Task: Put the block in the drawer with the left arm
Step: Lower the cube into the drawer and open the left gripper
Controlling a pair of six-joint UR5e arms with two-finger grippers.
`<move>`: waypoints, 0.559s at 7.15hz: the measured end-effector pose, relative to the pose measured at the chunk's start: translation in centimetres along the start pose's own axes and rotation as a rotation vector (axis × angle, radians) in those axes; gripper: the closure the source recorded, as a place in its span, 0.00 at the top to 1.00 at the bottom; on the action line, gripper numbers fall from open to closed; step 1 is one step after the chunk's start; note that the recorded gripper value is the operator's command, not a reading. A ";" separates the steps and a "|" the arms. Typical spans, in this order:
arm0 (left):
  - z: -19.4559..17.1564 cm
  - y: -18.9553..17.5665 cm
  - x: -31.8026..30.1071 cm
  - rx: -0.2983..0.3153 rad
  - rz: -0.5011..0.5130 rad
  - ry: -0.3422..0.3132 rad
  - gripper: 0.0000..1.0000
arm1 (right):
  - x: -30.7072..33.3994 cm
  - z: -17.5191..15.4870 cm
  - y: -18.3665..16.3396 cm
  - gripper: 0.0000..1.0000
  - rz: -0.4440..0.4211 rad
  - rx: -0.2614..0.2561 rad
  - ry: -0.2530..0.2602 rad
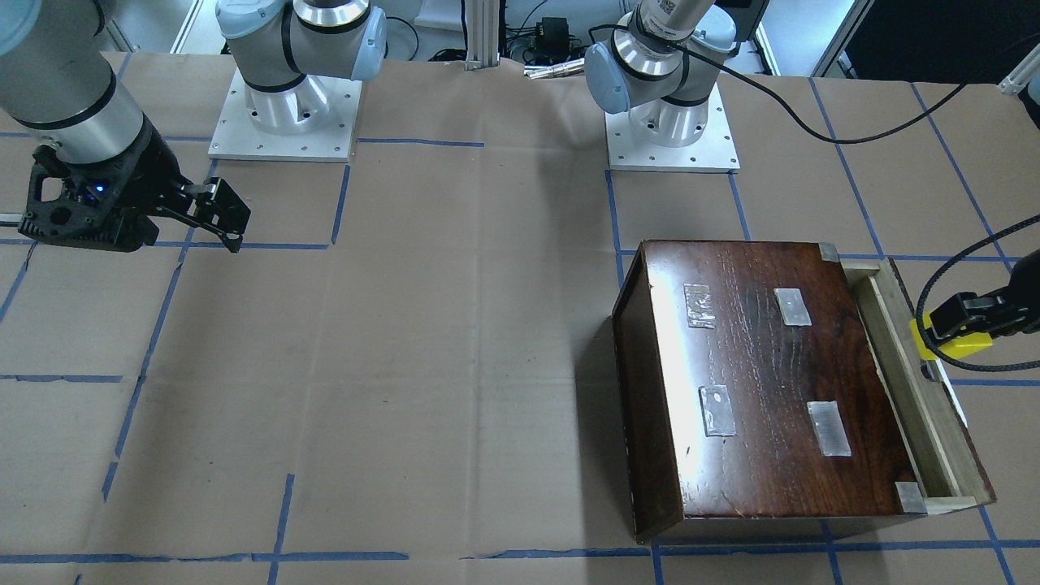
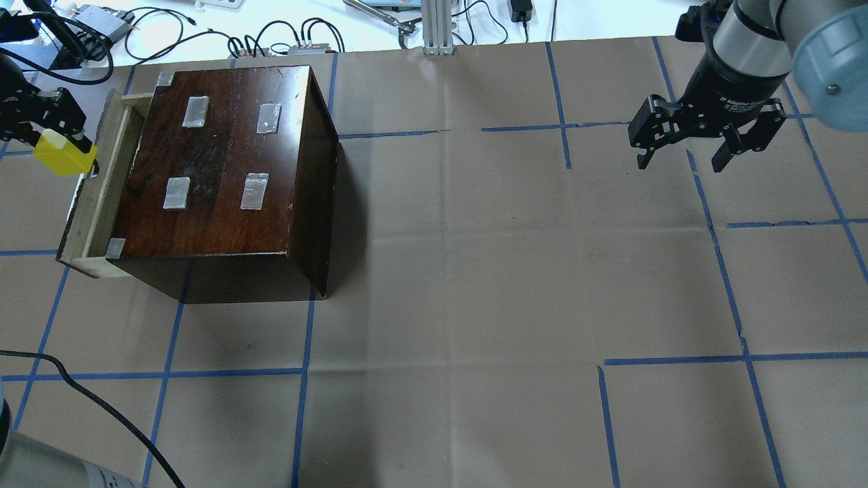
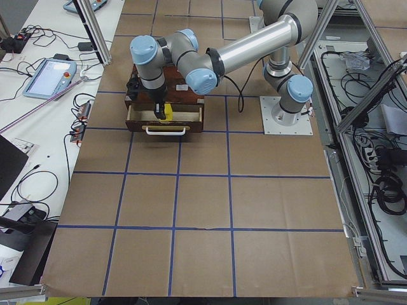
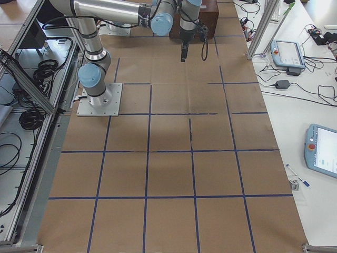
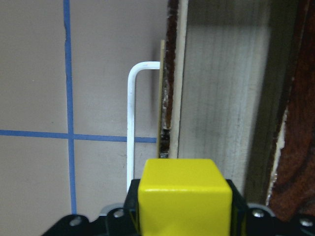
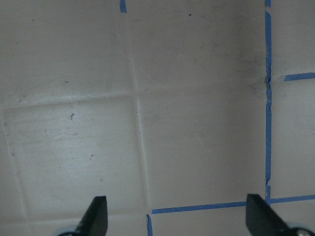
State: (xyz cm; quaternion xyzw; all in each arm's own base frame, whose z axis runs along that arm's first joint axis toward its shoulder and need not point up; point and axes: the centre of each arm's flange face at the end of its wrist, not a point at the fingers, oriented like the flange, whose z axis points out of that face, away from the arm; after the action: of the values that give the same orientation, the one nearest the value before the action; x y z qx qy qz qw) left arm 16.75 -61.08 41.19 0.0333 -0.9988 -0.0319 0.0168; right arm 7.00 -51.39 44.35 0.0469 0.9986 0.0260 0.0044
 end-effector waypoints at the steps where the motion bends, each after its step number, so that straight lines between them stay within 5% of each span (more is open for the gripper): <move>1: 1.0 -0.2 0.4 -0.009 -0.007 0.004 0.25 | 0.0 0.0 0.0 1.00 0.000 0.000 0.000; 4: 3.2 -1.0 0.1 -0.007 -0.011 0.002 0.25 | 0.0 0.0 0.0 1.00 0.000 -0.001 0.000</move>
State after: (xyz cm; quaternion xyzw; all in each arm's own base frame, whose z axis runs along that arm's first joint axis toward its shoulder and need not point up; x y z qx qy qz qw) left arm 16.57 -61.89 37.97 0.0389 -0.9985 -0.0356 0.0177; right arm 7.01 -51.38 44.33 0.0468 0.9985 0.0262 0.0044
